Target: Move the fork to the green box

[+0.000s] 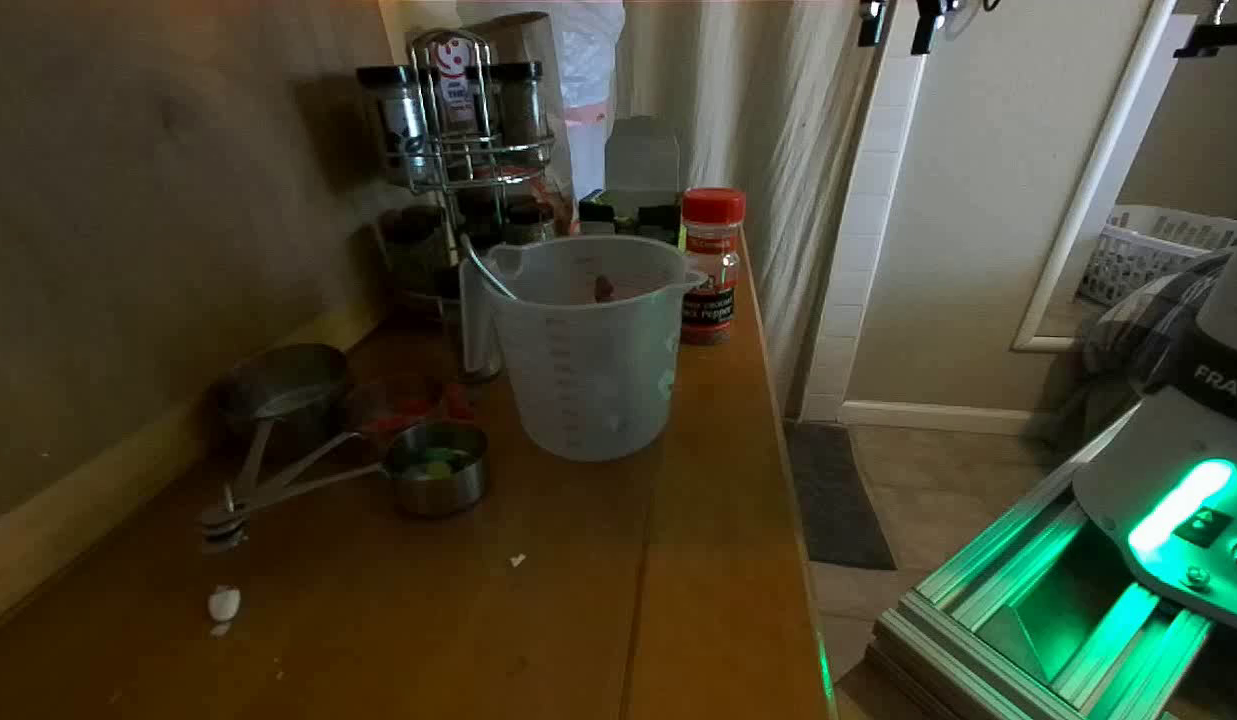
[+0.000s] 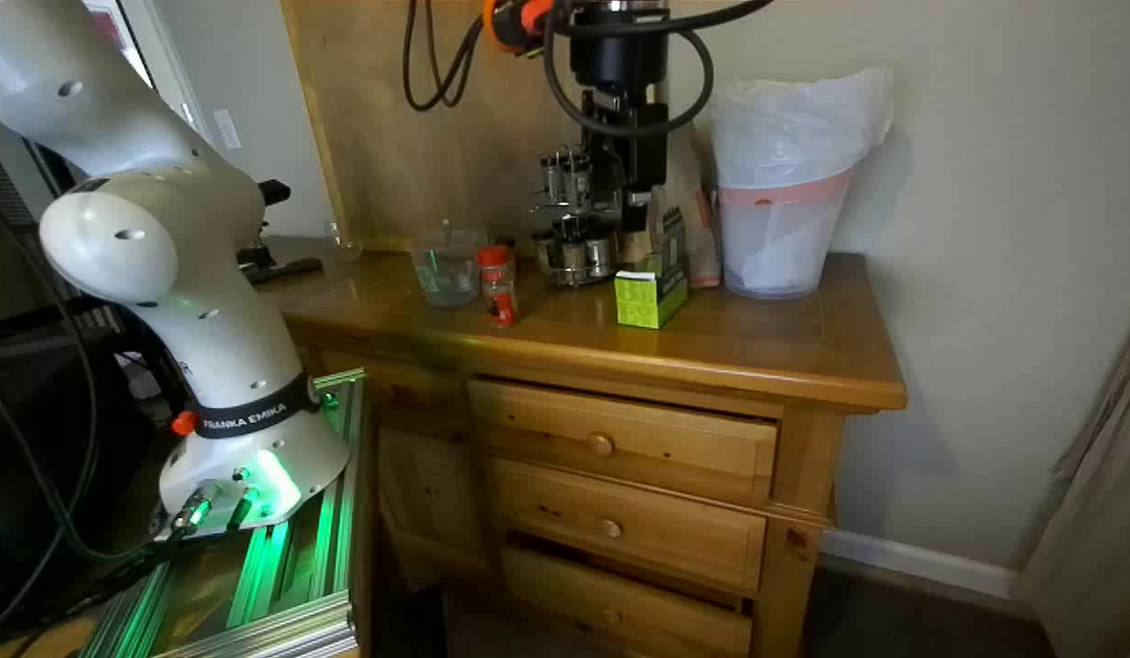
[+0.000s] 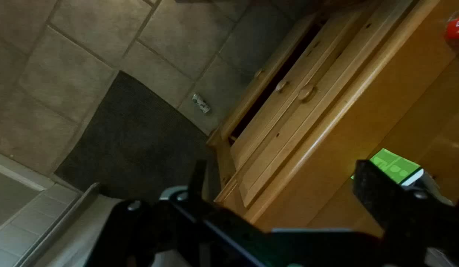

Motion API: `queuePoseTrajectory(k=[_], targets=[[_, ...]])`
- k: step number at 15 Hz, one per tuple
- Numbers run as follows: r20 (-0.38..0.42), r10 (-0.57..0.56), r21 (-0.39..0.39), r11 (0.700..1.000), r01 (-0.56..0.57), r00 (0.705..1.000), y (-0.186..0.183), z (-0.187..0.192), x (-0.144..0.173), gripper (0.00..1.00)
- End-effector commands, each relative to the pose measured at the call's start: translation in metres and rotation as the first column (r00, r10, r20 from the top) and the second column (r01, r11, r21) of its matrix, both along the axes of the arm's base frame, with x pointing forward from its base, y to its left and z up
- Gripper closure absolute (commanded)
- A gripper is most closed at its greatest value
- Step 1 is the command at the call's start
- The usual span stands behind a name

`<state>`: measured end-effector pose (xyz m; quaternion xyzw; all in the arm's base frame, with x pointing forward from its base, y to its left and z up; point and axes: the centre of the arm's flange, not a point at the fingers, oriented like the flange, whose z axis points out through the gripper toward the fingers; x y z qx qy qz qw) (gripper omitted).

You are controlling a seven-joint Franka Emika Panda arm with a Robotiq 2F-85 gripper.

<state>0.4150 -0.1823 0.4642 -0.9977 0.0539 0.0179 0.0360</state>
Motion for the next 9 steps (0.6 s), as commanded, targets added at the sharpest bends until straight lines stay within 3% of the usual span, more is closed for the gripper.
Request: queuePoseTrajectory(k=[1, 5, 9], targets=[[0.0, 0.0, 0.0, 1.0, 0.0, 1.0, 0.0, 0.0, 0.0, 0.0], [0.0, 0.0, 0.0, 1.0, 0.0, 1.0, 0.0, 0.0, 0.0, 0.0], [0.079, 0.191, -0.002, 0.981, -0.192, 0.978, 0.054, 0.02, -0.01, 0.0]])
